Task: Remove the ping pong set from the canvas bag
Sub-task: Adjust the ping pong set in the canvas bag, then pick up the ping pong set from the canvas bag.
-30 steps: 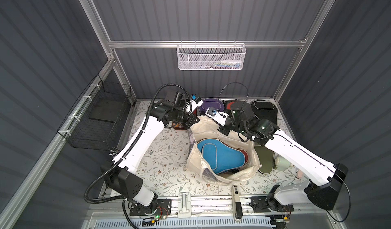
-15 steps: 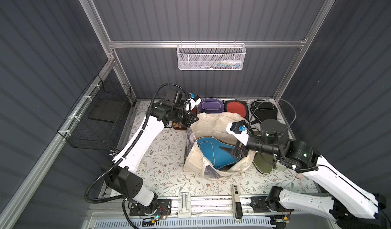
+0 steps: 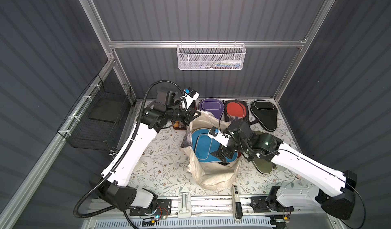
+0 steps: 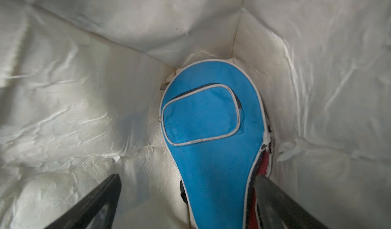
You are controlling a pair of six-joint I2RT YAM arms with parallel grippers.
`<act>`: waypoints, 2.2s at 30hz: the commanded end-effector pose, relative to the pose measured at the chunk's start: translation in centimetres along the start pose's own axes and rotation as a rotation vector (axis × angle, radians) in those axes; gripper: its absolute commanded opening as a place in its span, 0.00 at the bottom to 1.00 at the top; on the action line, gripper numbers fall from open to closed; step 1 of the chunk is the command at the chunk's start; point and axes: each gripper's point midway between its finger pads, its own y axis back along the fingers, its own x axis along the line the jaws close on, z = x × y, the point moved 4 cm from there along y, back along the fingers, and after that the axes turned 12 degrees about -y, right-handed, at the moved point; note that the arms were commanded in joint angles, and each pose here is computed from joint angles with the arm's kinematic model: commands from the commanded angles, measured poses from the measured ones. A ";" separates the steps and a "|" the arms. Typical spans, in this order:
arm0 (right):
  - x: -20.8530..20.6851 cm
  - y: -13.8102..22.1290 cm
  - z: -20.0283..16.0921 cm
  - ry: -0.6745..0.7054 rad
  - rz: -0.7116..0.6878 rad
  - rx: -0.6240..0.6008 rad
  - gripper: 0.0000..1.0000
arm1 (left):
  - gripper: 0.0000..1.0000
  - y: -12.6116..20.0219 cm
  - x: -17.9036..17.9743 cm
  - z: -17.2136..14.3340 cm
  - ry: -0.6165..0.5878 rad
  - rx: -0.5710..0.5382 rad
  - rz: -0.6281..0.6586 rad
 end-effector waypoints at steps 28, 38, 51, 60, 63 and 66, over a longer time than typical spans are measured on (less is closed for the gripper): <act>-6.2 -9.3 -5.5 -0.419 -0.184 0.247 0.99 | 0.00 -0.1 -1.5 0.6 -0.019 -0.178 -0.114; -7.4 -11.2 -8.0 -0.500 -0.176 0.303 0.90 | 0.00 0.1 -2.2 1.2 -0.051 -0.219 -0.161; -6.4 -9.5 -8.1 -0.467 -0.072 0.294 0.11 | 0.00 -0.9 -2.0 -0.3 -0.024 -0.190 -0.170; -6.0 -2.9 -6.6 -0.309 -0.105 0.215 0.00 | 0.00 -2.2 0.4 -3.4 0.139 -0.025 -0.020; -5.7 -1.1 -6.1 -0.266 -0.106 0.173 0.00 | 0.00 -3.0 0.8 -4.8 0.196 0.022 -0.006; -5.7 0.3 -5.4 -0.246 -0.115 0.121 0.00 | 0.00 -3.6 1.4 -5.8 0.222 0.050 0.023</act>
